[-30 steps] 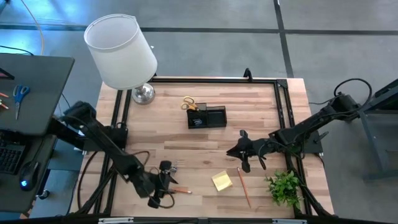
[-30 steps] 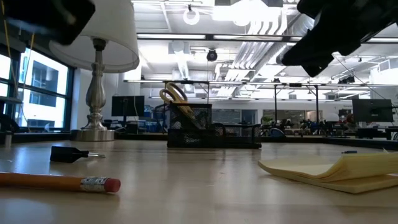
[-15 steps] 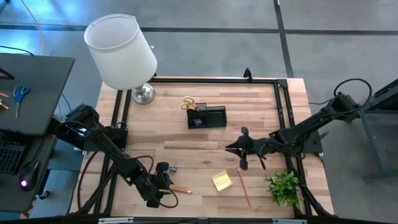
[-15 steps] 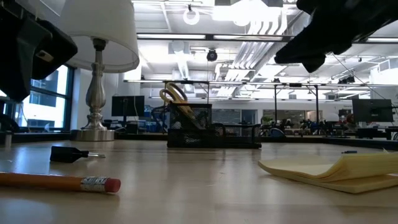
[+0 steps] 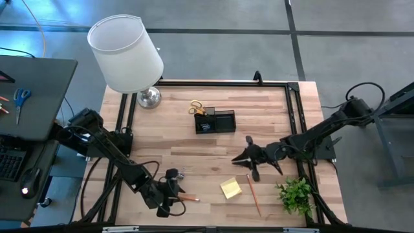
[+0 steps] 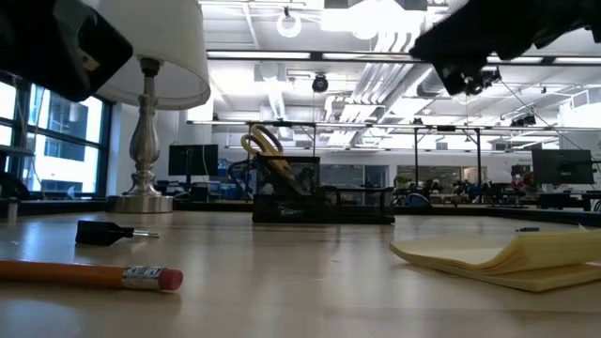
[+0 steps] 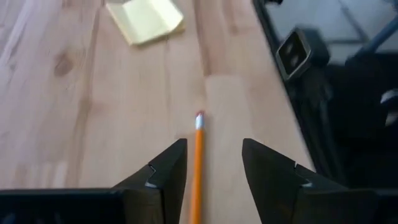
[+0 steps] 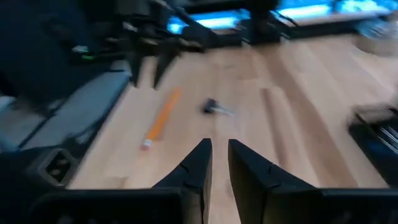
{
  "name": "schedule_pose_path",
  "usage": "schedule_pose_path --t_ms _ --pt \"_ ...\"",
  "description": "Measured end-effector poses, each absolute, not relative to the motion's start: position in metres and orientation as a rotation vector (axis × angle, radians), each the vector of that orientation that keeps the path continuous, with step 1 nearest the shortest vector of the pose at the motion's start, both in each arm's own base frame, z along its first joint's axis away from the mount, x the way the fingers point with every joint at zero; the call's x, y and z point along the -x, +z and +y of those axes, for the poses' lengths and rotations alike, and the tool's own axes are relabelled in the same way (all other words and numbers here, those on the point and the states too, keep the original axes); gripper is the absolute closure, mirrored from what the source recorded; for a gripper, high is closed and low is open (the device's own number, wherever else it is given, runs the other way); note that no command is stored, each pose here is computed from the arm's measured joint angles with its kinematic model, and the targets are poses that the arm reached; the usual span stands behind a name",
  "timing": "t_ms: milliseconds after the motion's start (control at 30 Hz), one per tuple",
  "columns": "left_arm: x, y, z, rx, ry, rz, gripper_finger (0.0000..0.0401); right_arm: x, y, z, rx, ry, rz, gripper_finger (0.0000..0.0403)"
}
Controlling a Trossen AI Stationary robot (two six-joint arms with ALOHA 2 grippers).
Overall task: Pick and place office supplies into organizer
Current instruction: Put the left orange pencil into the black desk organizer
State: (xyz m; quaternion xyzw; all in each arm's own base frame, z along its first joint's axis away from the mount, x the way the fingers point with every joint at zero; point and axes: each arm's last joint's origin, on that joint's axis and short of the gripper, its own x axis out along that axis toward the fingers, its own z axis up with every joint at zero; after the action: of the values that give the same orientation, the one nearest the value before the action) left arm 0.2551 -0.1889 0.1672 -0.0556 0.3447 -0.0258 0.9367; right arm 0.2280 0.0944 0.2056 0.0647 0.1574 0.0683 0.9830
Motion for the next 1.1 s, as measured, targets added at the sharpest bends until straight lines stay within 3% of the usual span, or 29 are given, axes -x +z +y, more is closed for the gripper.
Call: schedule_pose_path --t_ms 233,667,1100 --pt "-0.269 0.139 -0.199 0.135 -0.019 0.652 0.0263 -0.236 0.210 0.101 -0.066 0.257 0.198 0.0354" --pt "-0.262 0.119 -0.215 0.155 0.037 0.624 0.0263 -0.237 0.208 0.099 0.071 0.199 0.197 0.0361" --pt "-0.261 0.089 -0.215 0.086 0.109 0.666 0.0263 -0.236 0.202 0.098 0.036 0.182 0.260 0.0359"
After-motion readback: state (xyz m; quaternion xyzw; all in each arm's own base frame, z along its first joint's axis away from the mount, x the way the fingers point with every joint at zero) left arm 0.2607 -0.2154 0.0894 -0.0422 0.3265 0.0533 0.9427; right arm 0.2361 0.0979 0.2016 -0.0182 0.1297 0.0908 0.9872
